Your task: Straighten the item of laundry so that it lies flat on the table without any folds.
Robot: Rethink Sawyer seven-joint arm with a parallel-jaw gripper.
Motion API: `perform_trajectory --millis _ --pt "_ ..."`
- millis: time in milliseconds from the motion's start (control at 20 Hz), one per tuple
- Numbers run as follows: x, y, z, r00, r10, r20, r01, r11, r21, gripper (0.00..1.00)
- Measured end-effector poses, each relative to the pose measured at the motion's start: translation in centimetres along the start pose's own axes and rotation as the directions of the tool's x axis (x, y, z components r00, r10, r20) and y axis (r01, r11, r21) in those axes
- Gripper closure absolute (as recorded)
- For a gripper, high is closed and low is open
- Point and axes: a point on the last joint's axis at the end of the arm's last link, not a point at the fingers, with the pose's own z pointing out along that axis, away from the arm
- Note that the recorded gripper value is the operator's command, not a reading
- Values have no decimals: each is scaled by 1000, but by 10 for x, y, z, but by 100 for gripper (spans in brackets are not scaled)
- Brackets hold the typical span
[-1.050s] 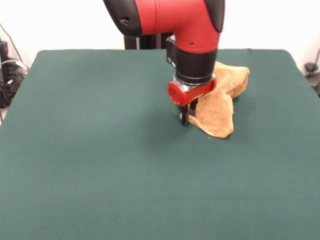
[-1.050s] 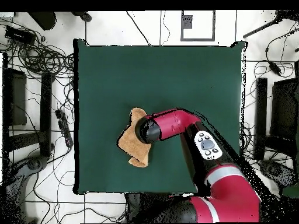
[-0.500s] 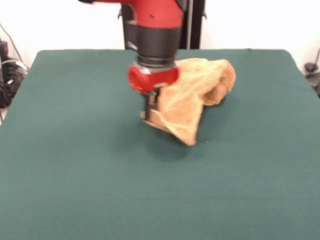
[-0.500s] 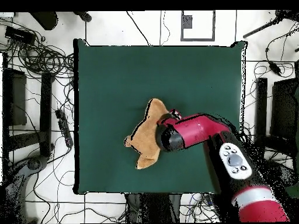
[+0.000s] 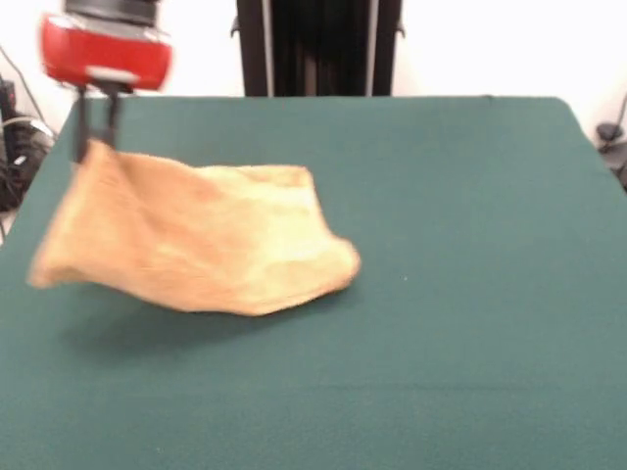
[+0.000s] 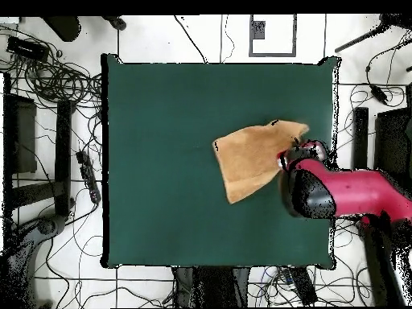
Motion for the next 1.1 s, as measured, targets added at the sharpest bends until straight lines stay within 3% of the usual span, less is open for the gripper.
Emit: perform_trajectory --millis 350,800,1100 --pt "17 -37 -11 1000 5 -16 -5 999 38 100" --pt "19 -14 6 997 -71 -21 71 997 15 100" --pt "19 -2 15 996 -90 -14 90 996 -6 100"
